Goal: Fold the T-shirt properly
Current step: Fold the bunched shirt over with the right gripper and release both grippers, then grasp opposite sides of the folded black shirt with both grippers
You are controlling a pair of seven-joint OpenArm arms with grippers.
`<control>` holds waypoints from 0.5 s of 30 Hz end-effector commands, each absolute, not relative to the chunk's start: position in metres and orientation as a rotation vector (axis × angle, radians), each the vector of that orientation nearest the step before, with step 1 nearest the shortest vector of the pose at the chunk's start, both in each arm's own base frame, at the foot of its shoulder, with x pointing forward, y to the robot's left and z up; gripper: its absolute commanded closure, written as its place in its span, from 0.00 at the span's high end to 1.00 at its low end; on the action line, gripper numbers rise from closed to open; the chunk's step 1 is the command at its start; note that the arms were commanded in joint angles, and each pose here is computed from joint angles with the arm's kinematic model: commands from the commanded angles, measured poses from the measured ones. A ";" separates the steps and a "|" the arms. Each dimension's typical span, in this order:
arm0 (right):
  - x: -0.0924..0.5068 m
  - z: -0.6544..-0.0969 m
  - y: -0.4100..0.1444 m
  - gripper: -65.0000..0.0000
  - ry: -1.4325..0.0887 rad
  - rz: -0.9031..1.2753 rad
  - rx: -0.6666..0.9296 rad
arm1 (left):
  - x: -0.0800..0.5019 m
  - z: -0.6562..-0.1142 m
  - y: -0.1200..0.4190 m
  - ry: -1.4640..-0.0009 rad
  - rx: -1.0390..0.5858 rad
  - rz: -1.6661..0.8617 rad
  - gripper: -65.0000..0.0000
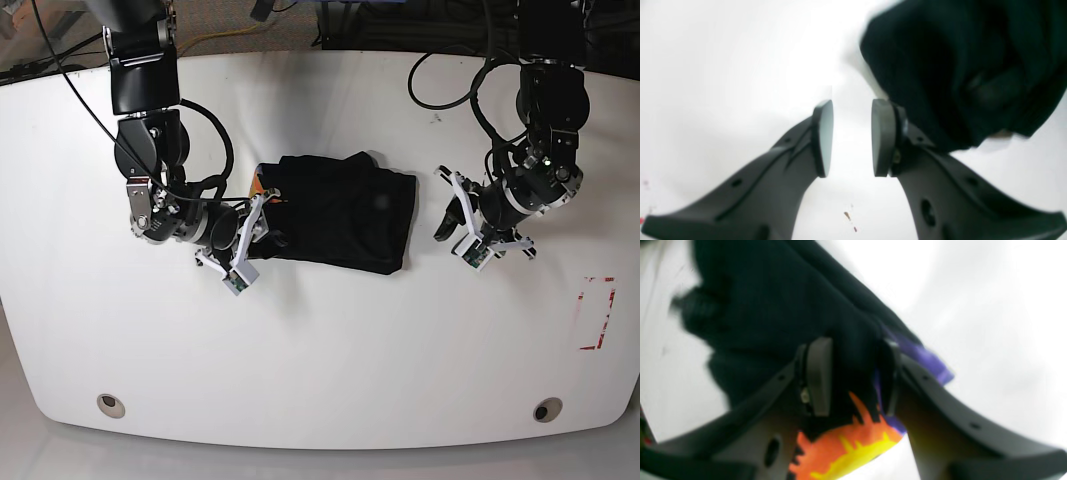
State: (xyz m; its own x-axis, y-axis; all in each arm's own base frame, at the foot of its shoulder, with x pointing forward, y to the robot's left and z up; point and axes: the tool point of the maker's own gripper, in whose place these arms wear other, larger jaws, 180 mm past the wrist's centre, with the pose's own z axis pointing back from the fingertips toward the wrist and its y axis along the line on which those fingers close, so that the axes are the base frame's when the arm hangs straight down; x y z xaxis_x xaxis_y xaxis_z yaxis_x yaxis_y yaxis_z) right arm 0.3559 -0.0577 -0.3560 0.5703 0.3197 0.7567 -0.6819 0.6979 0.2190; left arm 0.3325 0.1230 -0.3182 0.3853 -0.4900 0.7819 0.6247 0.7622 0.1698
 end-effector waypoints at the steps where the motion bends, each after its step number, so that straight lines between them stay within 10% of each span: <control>1: 0.368 -0.321 -0.054 0.31 -0.851 0.663 0.522 | 0.336 -0.300 0.117 -0.998 -0.167 -0.731 0.26; 15: 0.407 -0.352 -0.101 0.32 -0.811 0.627 0.352 | 0.257 -0.340 0.018 -0.857 -0.396 -0.957 0.26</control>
